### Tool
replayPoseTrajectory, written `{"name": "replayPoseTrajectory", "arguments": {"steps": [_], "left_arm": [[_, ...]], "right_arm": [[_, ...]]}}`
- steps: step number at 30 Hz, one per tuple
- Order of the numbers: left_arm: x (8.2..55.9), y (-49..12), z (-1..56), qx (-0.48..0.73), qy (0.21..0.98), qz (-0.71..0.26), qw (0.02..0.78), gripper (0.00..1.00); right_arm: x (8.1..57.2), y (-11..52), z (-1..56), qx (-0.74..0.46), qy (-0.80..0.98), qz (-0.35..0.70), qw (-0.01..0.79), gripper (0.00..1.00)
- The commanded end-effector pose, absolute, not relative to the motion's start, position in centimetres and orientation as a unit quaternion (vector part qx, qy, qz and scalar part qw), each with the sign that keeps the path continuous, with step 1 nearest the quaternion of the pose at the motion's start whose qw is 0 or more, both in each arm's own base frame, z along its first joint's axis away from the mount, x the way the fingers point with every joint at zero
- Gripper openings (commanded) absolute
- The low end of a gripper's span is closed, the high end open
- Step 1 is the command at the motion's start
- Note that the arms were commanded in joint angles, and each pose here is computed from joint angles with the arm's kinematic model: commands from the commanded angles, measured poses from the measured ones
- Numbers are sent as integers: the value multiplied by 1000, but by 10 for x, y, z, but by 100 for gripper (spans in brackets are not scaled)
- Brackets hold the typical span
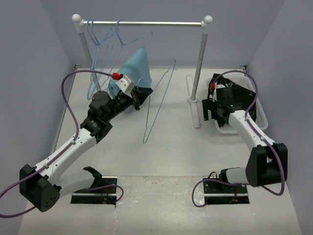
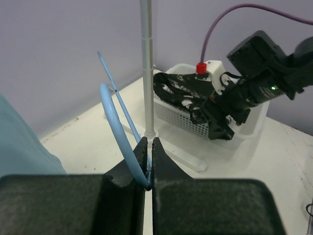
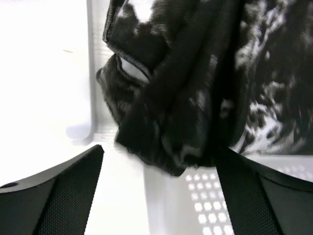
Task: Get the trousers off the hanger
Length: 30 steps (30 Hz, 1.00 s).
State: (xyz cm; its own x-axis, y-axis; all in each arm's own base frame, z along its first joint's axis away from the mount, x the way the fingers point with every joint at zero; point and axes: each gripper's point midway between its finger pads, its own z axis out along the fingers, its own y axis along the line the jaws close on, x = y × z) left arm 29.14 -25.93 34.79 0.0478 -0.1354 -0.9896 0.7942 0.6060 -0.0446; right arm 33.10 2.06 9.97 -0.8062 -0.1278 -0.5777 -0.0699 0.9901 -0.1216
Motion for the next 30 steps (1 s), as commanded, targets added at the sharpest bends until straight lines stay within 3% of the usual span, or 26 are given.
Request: {"name": "replayPoseTrajectory", "arguments": {"steps": [1, 9, 10, 16, 23, 30], "left_arm": [[309, -259, 393, 245, 590, -339, 691, 0], [394, -261, 415, 151, 658, -255, 692, 0], [404, -253, 444, 125, 646, -236, 716, 0], [458, -281, 443, 148, 665, -194, 706, 0], [475, -290, 470, 164, 633, -173, 737, 0], [439, -301, 485, 227, 570, -181, 768, 0]], "right_arm": [[334, 21, 163, 2, 925, -34, 379, 99], [307, 60, 244, 17, 864, 106, 492, 99], [301, 64, 254, 15, 853, 122, 507, 99], [290, 60, 268, 30, 839, 125, 529, 99], [286, 53, 259, 36, 842, 108, 527, 99], [287, 50, 249, 32, 848, 94, 521, 99]]}}
